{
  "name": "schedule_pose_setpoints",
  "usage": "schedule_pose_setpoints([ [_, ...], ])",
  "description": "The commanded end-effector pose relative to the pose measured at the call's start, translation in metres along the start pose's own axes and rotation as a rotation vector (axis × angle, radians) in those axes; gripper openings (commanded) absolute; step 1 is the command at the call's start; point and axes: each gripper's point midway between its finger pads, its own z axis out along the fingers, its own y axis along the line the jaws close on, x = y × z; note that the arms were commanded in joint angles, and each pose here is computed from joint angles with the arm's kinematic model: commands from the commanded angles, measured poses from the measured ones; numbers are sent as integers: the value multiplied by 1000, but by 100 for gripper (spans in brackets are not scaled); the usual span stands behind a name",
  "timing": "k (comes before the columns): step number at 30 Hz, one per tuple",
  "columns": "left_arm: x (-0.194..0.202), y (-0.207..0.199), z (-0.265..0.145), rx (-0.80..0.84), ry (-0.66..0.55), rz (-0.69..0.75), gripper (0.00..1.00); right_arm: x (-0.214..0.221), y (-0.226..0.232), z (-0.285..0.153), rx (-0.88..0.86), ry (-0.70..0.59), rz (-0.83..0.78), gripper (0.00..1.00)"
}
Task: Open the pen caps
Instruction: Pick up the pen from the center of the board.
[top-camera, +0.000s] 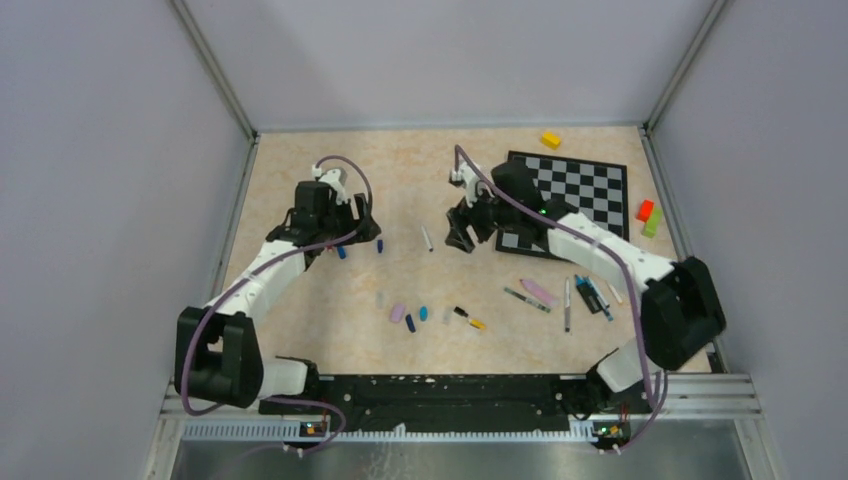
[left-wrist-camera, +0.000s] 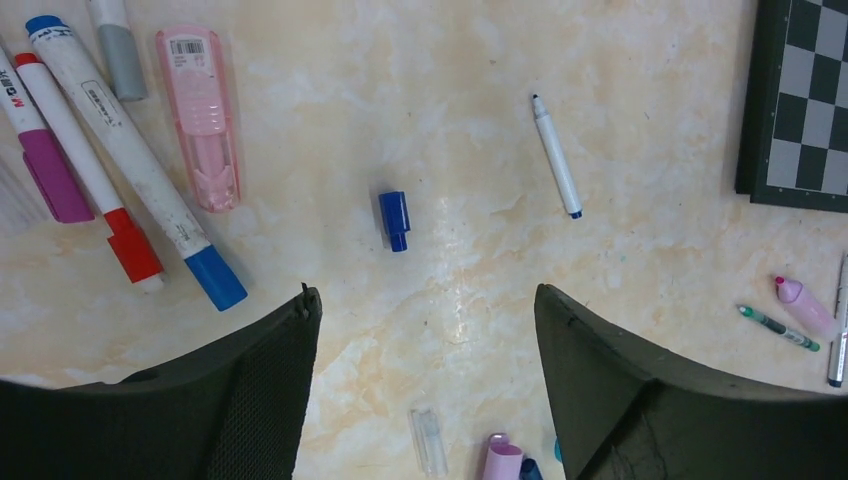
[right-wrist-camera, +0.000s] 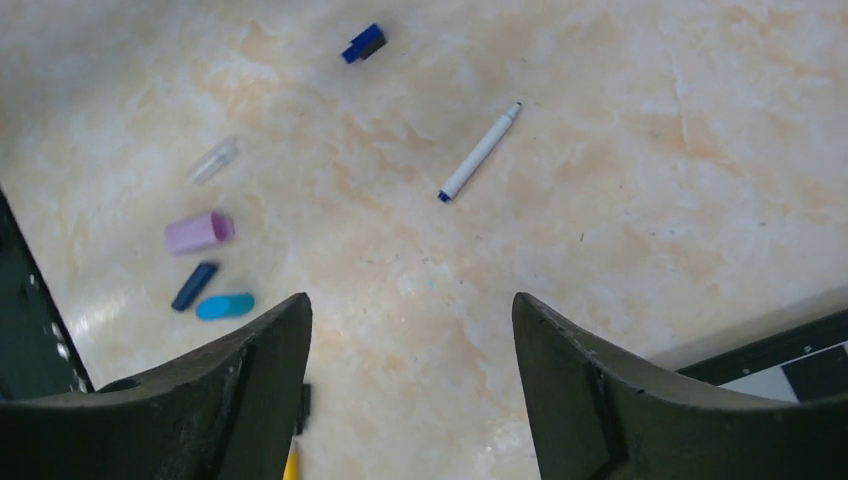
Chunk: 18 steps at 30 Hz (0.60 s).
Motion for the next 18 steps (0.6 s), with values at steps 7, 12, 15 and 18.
schedule_pose_setpoints([
  [7,-12,34,8,-44,-58,-64,79,47,31,-75,-335,-135,-267,72],
  [12,-16,64,12,-218,-44,-104,79,41,24,-86,-313,-189,-258,72],
  [15,-12,83,15,-337,9,-134,80,42,22,-89,-310,-201,-248,72],
  [18,-8,94,16,-412,48,-157,79,41,22,-89,-311,-203,-250,72],
])
